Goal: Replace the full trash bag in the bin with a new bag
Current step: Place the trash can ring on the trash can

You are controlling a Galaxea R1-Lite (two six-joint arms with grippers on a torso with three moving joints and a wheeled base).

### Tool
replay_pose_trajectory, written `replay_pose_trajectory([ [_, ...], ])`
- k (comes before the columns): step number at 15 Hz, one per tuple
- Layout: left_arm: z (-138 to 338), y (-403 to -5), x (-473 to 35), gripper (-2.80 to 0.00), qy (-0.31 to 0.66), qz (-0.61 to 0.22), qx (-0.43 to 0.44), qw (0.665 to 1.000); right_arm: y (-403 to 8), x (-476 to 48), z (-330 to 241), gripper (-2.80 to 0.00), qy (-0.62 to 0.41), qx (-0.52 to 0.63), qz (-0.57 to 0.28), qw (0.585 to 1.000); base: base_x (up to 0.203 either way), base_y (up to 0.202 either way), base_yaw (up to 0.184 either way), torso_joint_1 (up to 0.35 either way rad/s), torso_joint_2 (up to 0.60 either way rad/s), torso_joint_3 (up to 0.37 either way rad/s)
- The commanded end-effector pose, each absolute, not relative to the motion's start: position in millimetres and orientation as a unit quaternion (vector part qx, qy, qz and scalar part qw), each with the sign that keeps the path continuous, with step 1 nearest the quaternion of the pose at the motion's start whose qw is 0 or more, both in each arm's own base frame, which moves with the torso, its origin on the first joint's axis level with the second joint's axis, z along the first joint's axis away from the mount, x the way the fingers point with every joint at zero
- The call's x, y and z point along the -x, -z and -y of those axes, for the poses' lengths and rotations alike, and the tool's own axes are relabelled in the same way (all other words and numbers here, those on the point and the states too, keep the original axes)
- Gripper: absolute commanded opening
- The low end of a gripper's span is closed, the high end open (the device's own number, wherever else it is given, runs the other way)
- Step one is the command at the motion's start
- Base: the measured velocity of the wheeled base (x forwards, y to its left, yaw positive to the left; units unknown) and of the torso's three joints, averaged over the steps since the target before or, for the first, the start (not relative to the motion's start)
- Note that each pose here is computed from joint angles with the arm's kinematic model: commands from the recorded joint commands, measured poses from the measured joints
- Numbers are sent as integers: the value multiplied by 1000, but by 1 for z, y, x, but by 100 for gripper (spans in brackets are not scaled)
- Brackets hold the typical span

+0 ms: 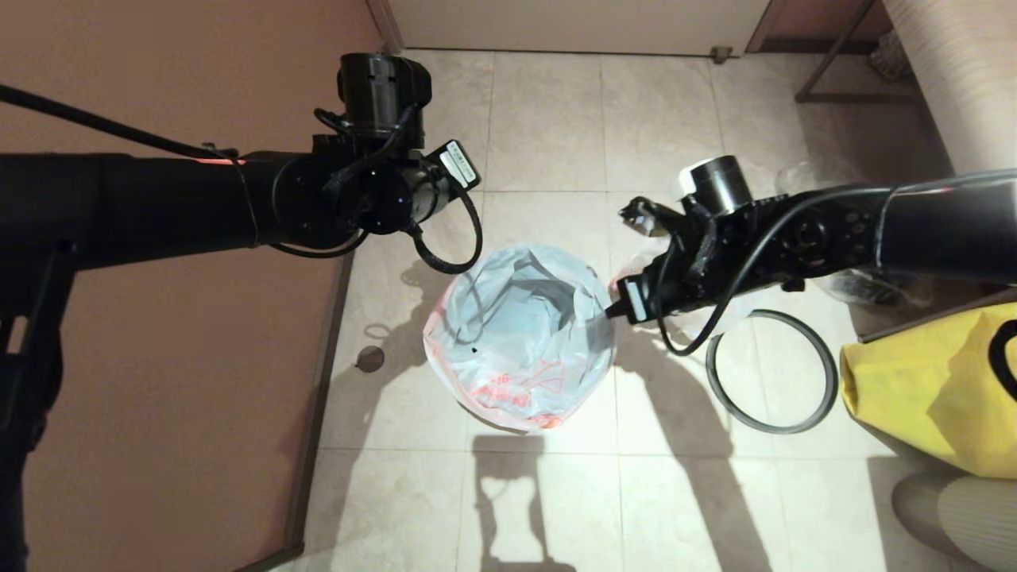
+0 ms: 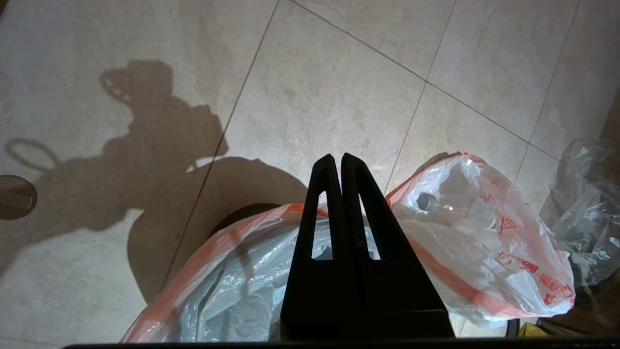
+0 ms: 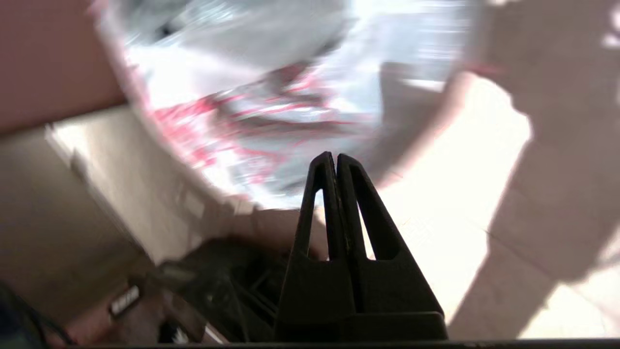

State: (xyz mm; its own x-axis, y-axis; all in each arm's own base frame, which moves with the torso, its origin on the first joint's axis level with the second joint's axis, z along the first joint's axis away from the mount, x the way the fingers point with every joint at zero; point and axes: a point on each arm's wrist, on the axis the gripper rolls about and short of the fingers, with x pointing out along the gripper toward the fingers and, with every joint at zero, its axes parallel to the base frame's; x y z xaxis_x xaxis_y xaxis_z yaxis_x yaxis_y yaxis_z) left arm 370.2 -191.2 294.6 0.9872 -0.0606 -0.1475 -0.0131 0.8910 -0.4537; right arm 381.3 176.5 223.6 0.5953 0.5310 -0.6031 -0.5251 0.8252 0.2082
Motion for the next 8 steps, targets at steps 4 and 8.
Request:
replay_pose_trajectory([
  [4, 192, -294, -372, -280, 6, -95, 227, 969, -184, -426, -33, -280, -98, -95, -396, 908, 0, 0, 0, 0, 0, 0],
  [8, 202, -284, -374, -280, 11, -108, 220, 969, -93, -461, 45, -280, -15, -83, -463, 882, 0, 0, 0, 0, 0, 0],
])
